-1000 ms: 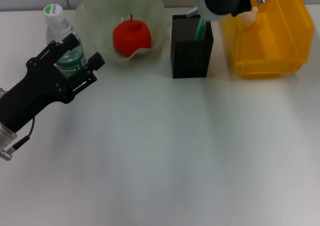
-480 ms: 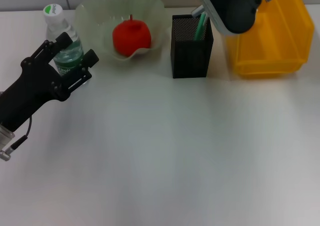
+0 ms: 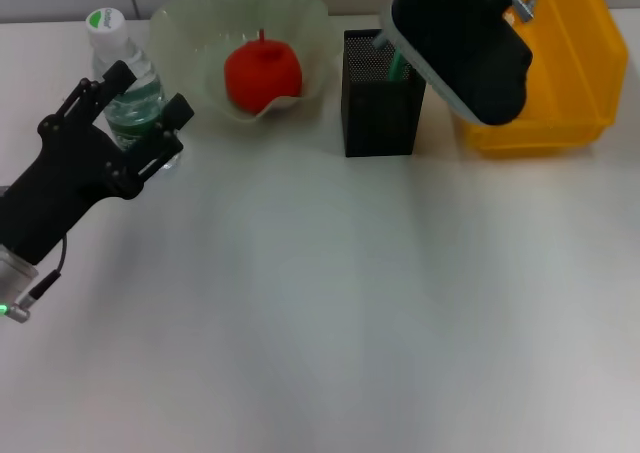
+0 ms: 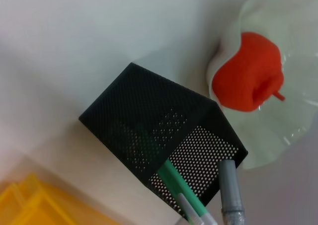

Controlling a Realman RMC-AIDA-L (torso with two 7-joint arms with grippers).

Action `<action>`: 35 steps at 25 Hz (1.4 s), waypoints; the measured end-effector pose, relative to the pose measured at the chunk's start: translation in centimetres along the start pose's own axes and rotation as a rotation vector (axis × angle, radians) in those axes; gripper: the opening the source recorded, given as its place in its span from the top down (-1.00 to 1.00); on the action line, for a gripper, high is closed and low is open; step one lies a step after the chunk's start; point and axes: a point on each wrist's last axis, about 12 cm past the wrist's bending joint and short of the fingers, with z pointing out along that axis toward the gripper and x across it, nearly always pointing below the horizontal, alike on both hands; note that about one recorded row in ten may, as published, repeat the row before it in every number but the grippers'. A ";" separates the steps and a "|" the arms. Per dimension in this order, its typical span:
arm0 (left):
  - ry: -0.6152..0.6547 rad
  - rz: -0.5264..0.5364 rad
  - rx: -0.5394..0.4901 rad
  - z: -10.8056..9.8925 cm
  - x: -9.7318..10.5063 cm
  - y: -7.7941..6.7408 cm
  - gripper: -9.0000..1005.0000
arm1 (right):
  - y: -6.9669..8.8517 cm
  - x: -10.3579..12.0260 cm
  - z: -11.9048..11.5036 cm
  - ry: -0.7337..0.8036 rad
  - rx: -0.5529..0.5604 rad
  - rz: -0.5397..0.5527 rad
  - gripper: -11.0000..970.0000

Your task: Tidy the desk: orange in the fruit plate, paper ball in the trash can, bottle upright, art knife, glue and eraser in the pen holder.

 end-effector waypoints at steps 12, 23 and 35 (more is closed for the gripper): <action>-0.015 0.034 -0.040 0.2 0.7 -0.7 -0.61 | 2.3 0.2 0.9 0.036 0.138 -0.187 0.70; -0.018 0.025 -0.053 0.2 0.8 -0.7 -0.61 | 4.1 -0.2 1.8 0.097 0.252 -0.346 0.70; -0.022 0.012 -0.074 0.0 0.8 -0.6 -0.61 | 5.1 -1.2 2.0 0.108 0.281 -0.405 0.70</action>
